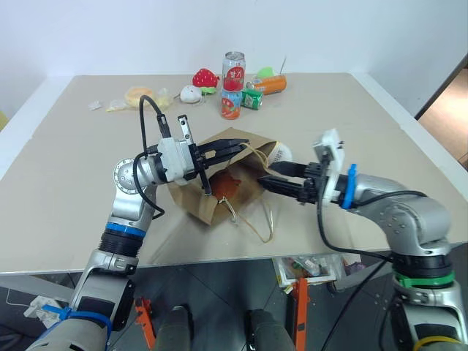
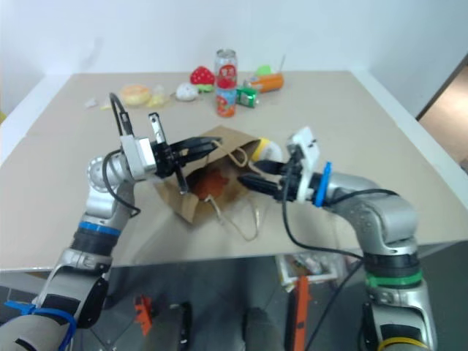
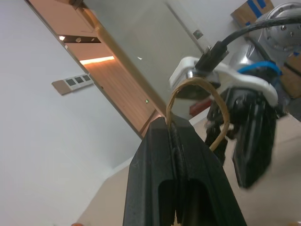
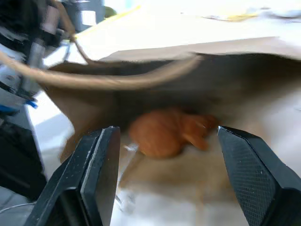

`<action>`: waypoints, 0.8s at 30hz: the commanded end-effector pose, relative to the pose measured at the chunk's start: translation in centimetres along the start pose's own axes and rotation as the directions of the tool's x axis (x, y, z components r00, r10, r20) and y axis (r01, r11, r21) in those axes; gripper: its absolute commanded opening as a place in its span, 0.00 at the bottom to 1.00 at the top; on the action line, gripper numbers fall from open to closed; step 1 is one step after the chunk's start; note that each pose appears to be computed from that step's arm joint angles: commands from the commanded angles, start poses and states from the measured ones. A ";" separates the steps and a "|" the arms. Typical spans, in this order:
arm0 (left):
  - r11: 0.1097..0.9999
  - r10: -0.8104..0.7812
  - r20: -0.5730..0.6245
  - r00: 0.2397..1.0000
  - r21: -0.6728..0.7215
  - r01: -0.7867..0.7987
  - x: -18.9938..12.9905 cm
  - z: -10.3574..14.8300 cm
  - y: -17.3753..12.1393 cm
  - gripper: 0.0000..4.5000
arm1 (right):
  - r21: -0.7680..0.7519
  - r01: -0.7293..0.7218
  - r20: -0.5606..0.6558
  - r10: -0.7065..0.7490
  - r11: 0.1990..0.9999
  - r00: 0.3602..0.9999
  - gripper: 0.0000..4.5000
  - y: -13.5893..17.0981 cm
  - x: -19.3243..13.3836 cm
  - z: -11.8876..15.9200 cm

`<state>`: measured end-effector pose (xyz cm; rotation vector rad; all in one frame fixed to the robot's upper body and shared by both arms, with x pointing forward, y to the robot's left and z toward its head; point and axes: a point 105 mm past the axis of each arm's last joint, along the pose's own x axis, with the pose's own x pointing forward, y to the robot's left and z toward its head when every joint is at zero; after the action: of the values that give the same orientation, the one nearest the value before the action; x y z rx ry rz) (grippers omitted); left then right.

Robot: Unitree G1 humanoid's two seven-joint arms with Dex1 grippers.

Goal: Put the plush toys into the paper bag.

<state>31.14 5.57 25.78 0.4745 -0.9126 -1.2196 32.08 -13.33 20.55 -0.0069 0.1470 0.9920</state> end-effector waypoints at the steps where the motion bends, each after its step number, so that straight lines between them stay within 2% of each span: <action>1: 0.999 0.011 0.033 0.999 0.044 -0.013 0.3 1.1 0.9 0.00 | -0.107 0.224 0.032 -0.222 0.969 0.975 0.80 -4.1 -3.0 1.5; 5: 0.999 0.011 0.032 0.999 0.045 -0.013 0.3 1.1 0.9 0.00 | -0.134 0.456 0.019 -0.458 0.880 0.889 0.80 -9.0 -2.4 1.4; 10: 0.999 0.011 0.031 0.999 0.049 -0.013 0.3 1.1 1.0 0.00 | -0.102 0.548 0.020 -0.550 0.830 0.835 0.80 -11.7 0.5 1.3; 16: 0.998 0.016 0.028 0.999 0.054 -0.018 0.1 1.2 1.0 0.00 | -0.059 0.542 0.017 -0.542 0.838 0.840 0.80 -12.5 3.0 1.3; 24: 0.998 0.026 0.017 1.000 0.059 -0.027 -0.2 1.2 1.1 0.00 | -0.006 0.476 -0.044 -0.476 0.879 0.878 0.80 -11.9 4.9 -0.4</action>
<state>31.25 5.83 26.13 0.4814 -0.9178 -1.2033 44.41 -16.41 16.96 -0.0436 0.2289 0.4699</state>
